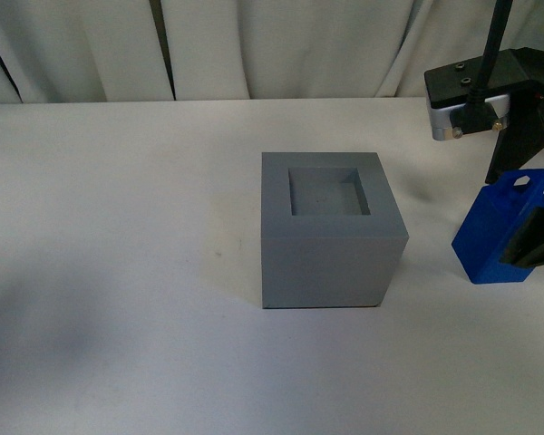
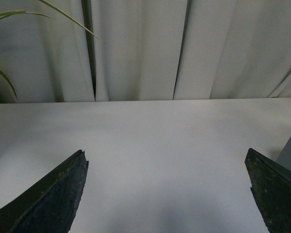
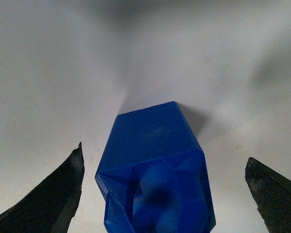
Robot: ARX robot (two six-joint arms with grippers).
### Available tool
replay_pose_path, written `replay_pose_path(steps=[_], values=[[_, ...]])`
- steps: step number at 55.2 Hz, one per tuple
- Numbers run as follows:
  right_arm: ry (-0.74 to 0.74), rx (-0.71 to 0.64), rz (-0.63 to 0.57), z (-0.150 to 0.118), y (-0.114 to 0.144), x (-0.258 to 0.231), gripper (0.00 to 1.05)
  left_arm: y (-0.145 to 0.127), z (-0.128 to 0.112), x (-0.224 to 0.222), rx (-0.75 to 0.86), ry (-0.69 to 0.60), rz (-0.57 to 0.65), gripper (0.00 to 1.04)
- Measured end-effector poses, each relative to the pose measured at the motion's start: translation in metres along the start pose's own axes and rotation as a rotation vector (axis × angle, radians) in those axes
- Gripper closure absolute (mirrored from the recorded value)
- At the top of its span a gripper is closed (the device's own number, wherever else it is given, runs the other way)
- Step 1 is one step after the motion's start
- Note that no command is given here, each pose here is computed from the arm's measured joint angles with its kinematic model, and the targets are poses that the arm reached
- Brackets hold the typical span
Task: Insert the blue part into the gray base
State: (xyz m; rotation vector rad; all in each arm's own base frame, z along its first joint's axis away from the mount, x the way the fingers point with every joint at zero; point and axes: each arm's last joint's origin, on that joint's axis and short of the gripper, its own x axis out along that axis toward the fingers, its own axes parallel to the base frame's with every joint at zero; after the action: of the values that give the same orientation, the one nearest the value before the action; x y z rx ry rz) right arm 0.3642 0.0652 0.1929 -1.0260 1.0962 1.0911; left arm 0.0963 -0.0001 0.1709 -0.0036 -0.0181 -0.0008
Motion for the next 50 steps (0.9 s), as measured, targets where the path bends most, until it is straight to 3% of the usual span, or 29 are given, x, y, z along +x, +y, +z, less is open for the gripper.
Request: replay_pose_path(steps=[10, 27, 50], values=[[-0.001, -0.003, -0.002, 0.001, -0.001, 0.004, 0.11, 0.000, 0.000, 0.000, 0.000, 0.000, 0.000, 0.06], [-0.003, -0.007, 0.015, 0.001, 0.001, 0.005, 0.55, 0.000, 0.000, 0.000, 0.000, 0.000, 0.000, 0.06], [-0.080, -0.013, -0.051, 0.015, -0.010, -0.043, 0.57, 0.000, 0.000, 0.000, 0.000, 0.000, 0.000, 0.06]])
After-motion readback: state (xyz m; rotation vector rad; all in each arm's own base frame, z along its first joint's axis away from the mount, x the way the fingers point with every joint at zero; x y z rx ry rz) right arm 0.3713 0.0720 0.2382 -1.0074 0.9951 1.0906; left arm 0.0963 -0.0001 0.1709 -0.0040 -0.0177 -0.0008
